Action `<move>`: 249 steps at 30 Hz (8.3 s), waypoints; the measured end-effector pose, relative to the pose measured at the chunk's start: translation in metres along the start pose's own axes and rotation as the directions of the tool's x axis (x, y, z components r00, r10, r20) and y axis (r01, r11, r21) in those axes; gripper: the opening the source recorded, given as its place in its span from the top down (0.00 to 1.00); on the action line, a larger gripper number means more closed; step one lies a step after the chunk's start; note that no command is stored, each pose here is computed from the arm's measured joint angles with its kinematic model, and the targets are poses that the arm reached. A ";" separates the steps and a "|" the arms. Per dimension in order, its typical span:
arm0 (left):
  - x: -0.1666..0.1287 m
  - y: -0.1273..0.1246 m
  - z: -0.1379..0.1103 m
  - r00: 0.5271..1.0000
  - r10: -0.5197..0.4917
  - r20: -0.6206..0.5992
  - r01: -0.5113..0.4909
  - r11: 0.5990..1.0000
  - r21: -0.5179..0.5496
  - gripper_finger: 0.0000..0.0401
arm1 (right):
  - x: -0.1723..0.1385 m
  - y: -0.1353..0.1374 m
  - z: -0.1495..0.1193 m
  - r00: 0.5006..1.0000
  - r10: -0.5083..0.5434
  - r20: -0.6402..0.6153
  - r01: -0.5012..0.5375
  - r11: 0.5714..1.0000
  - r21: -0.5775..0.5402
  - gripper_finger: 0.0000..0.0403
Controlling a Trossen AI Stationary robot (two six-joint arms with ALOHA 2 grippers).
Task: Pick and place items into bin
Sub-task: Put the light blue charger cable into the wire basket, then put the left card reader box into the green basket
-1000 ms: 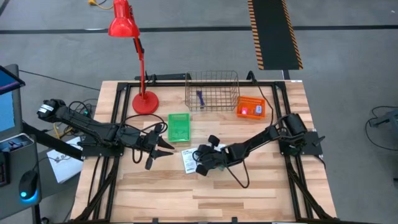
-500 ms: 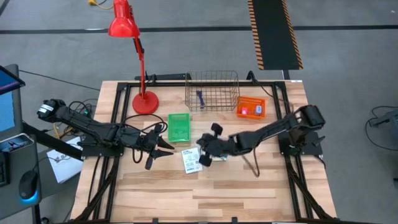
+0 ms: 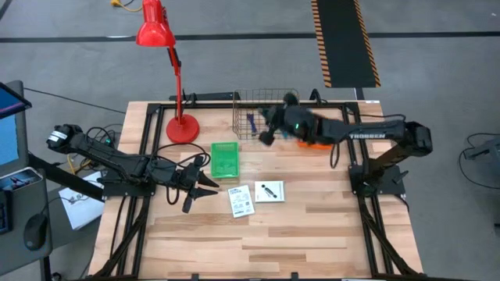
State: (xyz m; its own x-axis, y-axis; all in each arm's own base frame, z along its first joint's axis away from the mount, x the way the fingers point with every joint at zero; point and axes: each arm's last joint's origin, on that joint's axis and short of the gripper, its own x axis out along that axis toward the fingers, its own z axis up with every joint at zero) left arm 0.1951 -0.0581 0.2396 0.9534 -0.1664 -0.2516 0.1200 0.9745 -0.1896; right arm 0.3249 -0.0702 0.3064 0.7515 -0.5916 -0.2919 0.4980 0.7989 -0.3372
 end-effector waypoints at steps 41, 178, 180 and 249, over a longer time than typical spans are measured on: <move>0.000 0.000 0.000 1.000 0.000 -0.001 0.000 1.000 0.000 0.77 | -0.065 0.104 -0.076 0.791 0.422 -0.443 -0.436 0.897 0.077 0.72; 0.160 -0.097 -0.075 0.709 0.399 -0.581 -0.306 0.917 0.256 0.77 | -0.220 0.165 -0.163 0.985 0.152 -0.088 -0.147 0.987 0.060 0.76; 0.159 -0.096 -0.075 0.705 0.408 -0.580 -0.320 0.913 0.252 0.77 | -0.220 0.166 -0.161 0.984 0.157 -0.083 -0.150 0.985 0.080 0.76; 0.165 -0.125 -0.021 0.753 0.392 -0.528 -0.308 0.920 0.244 0.77 | -0.049 0.246 -0.181 0.633 0.773 -0.049 -0.769 0.635 0.075 1.00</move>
State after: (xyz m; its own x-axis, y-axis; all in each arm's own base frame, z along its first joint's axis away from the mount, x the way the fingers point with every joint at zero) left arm 0.3315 -0.2104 0.2022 0.6190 0.1776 -0.7650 -0.1163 0.9841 0.1344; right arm 0.3318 0.1356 0.0758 0.8395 0.2374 -0.4888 -0.2291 0.9703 0.0777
